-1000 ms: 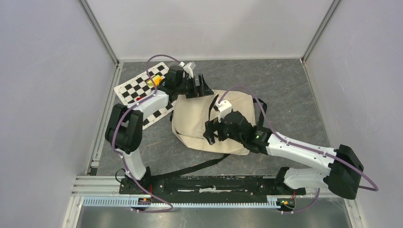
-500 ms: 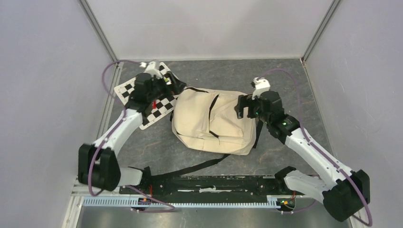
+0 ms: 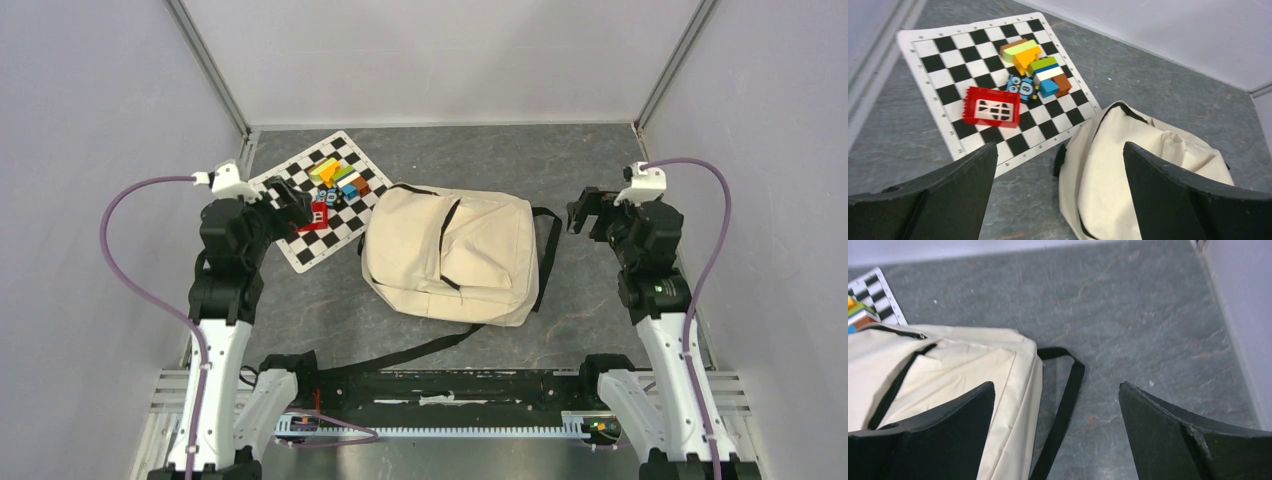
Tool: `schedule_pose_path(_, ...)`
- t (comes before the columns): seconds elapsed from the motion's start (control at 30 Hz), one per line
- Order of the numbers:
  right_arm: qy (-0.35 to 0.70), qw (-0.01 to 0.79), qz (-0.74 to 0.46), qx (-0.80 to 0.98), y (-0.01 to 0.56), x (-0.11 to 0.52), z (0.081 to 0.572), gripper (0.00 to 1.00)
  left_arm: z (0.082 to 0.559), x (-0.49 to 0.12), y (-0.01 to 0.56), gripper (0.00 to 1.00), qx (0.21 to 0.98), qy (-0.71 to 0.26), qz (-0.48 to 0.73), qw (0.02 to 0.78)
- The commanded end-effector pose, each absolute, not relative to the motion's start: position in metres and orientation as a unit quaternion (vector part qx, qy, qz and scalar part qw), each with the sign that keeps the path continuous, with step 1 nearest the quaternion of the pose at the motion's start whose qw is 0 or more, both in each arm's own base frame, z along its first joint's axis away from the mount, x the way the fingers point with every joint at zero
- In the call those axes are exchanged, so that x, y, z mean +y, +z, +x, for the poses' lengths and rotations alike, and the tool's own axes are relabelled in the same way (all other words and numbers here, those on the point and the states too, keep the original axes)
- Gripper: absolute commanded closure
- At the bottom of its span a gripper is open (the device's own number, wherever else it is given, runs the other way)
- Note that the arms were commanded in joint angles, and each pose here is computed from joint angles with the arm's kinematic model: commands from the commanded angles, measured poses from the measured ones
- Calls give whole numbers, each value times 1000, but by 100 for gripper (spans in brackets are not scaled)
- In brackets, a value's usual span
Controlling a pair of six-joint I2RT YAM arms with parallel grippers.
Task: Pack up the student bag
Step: Reset both arms
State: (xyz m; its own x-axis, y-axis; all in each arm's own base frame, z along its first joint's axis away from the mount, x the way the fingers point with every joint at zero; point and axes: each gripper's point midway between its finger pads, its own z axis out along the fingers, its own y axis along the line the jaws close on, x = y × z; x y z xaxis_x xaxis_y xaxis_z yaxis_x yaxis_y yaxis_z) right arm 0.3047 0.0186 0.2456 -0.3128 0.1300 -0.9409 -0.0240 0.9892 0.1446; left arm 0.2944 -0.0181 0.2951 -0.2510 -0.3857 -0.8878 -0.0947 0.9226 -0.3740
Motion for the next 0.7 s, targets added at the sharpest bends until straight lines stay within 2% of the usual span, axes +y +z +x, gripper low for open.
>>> schedule_pose_path(0.0,29,671,22,740,286,6,297,2,267,6,294,0,781,-42,-135,608)
schedule_pose_path(0.23,-12,719,32,695,284,-9,279,2,256,4,271,0,775,-45,-127,617)
schedule_pose_path(0.67,-37,724,30,688,288,-16,275,2,252,3,273,0,768,-49,-123,627)
